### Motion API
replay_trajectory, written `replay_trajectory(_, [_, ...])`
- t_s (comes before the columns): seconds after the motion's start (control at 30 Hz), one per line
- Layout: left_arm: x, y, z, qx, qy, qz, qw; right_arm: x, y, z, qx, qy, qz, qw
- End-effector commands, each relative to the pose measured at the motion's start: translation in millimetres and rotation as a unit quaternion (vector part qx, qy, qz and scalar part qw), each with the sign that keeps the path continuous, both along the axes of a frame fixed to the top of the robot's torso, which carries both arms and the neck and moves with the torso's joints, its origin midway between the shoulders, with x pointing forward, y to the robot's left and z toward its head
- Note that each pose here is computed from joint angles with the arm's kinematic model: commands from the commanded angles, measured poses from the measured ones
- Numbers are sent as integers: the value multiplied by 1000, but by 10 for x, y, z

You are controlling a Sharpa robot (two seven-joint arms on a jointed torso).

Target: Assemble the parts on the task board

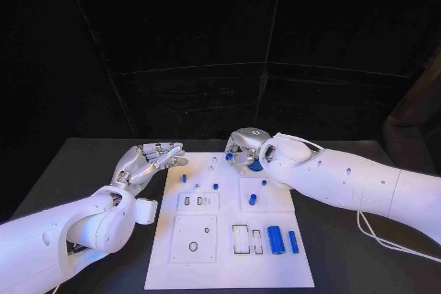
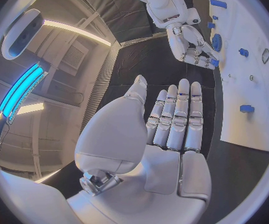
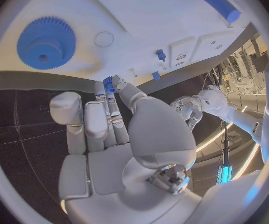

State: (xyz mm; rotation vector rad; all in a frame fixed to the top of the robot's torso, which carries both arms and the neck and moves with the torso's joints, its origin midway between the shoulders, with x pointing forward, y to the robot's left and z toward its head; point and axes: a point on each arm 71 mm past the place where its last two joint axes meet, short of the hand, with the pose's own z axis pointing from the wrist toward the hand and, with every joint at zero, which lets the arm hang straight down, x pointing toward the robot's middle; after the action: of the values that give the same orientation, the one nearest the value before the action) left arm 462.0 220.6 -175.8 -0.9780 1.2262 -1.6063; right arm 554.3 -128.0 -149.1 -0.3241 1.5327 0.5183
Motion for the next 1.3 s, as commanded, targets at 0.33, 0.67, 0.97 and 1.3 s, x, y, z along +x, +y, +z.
replay_trajectory(0.33, [8, -31, 28, -2, -4, -12, 1000, 121, 225, 13, 11, -10, -10, 1000])
replay_trajectory(0.67, [17, -25, 42, -2, -4, -11, 1000, 116, 330, 12, 10, -11, 2, 1000])
replay_trajectory(0.97, [27, -13, 42, 0, -3, -10, 1000, 107, 358, -5, 2, -1, 8, 1000])
replay_trajectory(1.3, [33, -18, 45, 0, -3, -11, 1000, 135, 399, -40, -16, 11, 7, 1000])
